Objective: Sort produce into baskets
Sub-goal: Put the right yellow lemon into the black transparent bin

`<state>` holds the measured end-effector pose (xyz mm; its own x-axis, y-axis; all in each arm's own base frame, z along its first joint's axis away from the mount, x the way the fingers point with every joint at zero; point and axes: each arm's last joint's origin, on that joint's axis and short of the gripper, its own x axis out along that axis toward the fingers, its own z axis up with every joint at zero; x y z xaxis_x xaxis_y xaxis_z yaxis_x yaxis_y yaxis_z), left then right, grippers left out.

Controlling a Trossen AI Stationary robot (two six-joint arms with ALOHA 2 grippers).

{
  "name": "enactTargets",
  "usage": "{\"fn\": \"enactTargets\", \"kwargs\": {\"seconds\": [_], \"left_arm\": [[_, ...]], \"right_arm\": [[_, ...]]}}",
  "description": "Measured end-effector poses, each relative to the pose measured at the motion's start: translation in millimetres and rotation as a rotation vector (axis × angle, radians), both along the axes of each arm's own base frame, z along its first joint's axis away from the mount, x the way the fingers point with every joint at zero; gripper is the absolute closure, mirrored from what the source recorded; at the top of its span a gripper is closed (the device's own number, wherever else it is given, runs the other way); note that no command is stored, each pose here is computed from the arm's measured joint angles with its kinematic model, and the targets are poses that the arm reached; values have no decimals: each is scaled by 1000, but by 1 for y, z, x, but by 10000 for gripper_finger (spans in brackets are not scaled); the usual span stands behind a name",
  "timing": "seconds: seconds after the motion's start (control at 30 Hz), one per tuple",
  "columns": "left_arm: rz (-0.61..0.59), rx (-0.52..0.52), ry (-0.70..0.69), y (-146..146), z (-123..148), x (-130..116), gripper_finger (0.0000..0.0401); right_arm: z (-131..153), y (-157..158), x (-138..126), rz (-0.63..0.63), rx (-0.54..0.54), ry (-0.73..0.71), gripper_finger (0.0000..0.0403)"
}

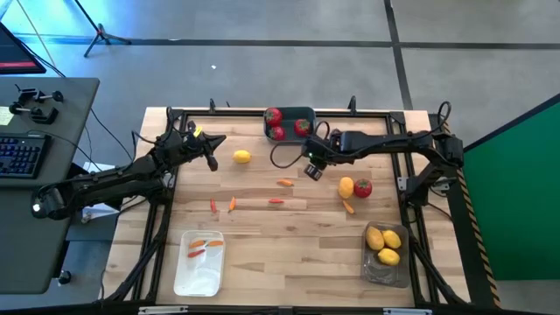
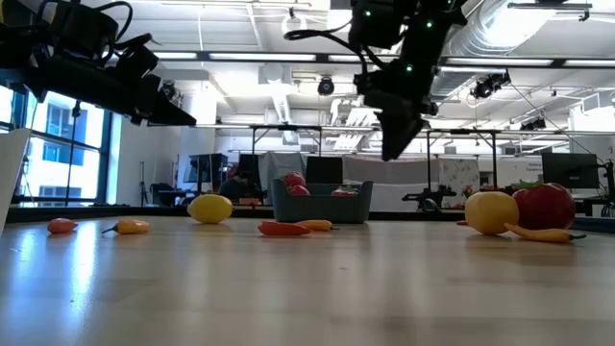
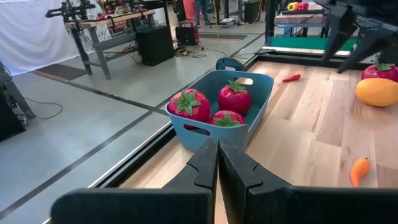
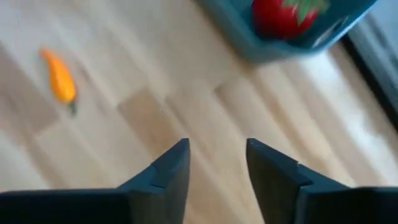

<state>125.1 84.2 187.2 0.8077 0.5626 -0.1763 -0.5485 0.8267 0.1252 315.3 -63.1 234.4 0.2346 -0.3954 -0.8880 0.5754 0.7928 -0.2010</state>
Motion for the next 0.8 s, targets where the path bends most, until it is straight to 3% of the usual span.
{"fn": "enactTargets", "kwargs": {"seconds": [0.43,0.8], "left_arm": [[-1,3,2,0,0,0,401],[3,-21,-15,0,0,0,401]], "right_arm": [[-6,39,-13,57,244,147,176],[-6,39,-32,-131,287,297,159]]}}
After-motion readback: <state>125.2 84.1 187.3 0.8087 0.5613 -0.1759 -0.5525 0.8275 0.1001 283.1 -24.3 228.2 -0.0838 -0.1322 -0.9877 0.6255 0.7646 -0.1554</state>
